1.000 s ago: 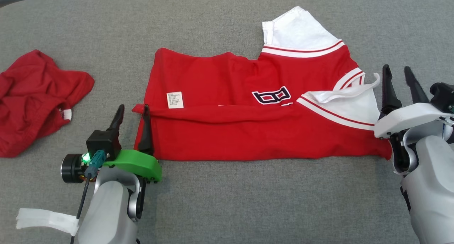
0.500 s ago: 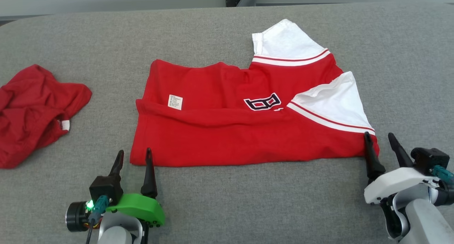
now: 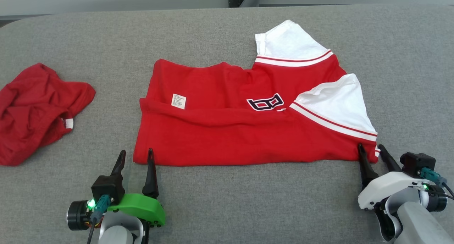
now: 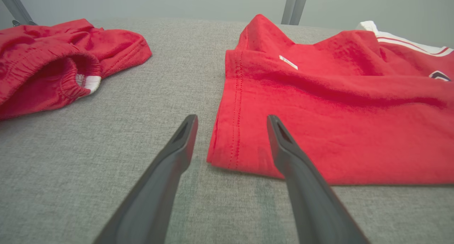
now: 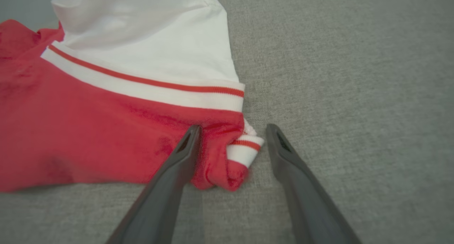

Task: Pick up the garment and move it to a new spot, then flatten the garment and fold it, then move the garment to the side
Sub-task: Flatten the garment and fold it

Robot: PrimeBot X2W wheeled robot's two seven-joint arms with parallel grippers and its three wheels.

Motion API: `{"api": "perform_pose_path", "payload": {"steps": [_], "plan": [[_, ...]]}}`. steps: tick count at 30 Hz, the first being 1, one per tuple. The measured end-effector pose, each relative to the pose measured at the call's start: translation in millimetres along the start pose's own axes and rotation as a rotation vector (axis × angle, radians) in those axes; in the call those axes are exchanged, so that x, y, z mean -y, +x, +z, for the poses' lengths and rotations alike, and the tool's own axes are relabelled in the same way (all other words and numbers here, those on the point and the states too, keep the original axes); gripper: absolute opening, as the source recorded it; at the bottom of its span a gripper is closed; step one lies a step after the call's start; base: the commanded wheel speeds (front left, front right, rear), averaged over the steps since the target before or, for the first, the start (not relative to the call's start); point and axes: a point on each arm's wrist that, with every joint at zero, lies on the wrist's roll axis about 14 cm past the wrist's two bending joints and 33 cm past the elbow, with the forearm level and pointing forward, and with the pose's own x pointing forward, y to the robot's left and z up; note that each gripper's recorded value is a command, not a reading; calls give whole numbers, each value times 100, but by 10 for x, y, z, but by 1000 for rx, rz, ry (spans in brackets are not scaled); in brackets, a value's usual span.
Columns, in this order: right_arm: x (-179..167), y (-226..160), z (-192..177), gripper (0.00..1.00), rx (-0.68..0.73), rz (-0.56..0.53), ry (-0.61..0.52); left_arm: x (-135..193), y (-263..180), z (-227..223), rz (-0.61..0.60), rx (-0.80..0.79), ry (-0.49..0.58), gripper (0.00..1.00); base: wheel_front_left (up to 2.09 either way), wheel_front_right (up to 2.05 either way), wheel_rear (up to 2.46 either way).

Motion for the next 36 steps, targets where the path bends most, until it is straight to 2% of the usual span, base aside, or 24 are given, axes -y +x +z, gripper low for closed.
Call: {"api": "perform_pose_path", "payload": {"steps": [10, 17, 18, 19, 20, 29, 36], "plan": [[-3, 42, 147, 0, 39, 11, 3, -52, 48, -39, 12, -16, -15, 100, 0, 0, 0], [2, 26, 243, 0, 73, 10, 9, -25, 69, -325, 0, -113, -48, 100, 0, 0, 0], [5, 23, 247, 0, 75, 10, 10, -15, 74, -353, -3, -123, -58, 91, 0, 0, 0], [5, 19, 251, 0, 77, 9, 11, -5, 81, -372, -6, -130, -67, 39, 0, 0, 0], [3, 15, 254, 0, 79, 9, 12, 5, 87, -386, -8, -136, -75, 0, 0, 0, 0], [32, -50, 239, 0, 83, -8, 33, 74, 59, -290, -40, -107, -77, 0, 0, 0, 0], [95, -302, 192, 0, 87, -42, 51, -63, -324, -318, -1, -96, -56, 0, 0, 0, 0]]}}
